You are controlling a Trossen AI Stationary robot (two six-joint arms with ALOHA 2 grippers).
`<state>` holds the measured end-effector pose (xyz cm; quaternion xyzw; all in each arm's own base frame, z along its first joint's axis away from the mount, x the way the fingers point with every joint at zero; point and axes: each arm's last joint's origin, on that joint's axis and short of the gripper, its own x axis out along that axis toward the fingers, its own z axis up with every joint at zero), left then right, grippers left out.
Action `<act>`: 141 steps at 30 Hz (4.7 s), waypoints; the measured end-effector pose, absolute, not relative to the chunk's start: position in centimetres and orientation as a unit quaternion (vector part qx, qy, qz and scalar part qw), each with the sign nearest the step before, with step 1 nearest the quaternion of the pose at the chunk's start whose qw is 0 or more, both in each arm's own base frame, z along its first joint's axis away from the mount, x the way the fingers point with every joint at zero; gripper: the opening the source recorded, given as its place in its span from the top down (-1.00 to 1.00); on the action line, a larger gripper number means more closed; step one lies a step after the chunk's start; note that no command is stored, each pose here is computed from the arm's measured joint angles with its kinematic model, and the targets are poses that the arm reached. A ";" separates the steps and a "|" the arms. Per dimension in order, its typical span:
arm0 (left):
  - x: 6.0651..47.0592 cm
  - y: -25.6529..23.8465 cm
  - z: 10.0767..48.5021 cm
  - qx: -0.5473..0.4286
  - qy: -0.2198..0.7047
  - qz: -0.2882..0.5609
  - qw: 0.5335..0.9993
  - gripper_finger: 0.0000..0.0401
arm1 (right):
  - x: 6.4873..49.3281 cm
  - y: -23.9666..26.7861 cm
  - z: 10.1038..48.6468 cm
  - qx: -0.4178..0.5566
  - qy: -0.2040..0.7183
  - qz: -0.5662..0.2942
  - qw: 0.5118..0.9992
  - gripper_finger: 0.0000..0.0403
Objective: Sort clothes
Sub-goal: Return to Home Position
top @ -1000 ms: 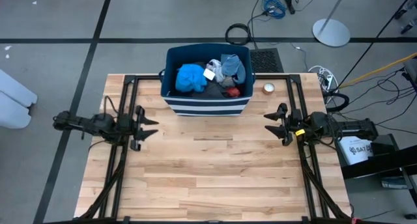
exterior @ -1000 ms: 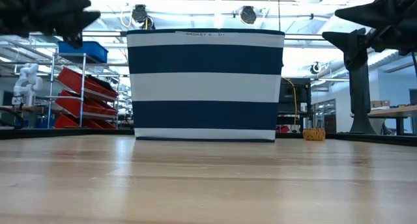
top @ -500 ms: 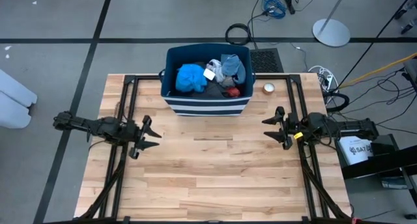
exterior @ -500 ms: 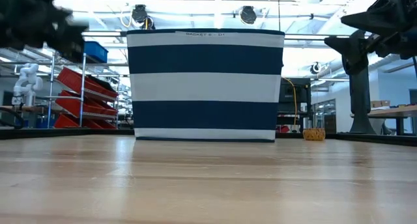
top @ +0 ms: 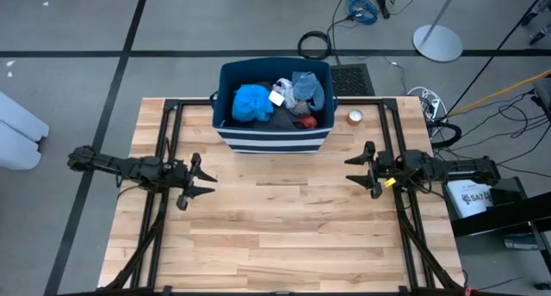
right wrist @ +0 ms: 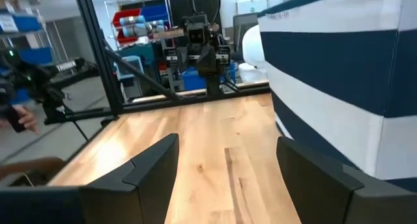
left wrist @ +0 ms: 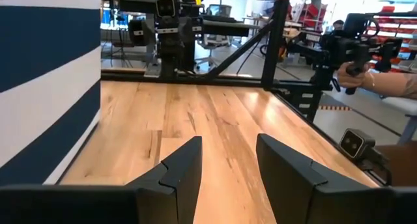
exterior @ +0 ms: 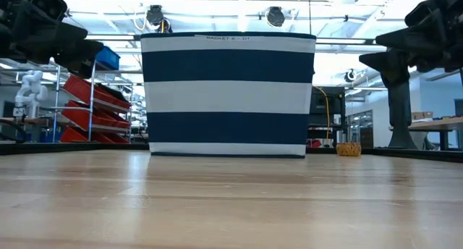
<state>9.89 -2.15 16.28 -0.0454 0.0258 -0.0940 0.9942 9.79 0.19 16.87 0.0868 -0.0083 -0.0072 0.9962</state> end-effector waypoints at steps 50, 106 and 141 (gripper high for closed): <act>9.9 -2.2 16.3 -0.122 0.032 -0.093 0.988 0.23 | 9.8 0.2 16.8 0.046 -0.005 -0.008 0.999 -0.23; 9.9 -2.2 16.3 -0.122 0.031 -0.093 0.988 0.23 | 9.8 0.2 16.8 0.046 -0.004 -0.008 0.999 -0.23; 9.9 -2.2 16.3 -0.122 0.031 -0.093 0.988 0.23 | 9.8 0.2 16.8 0.046 -0.005 -0.008 0.999 -0.23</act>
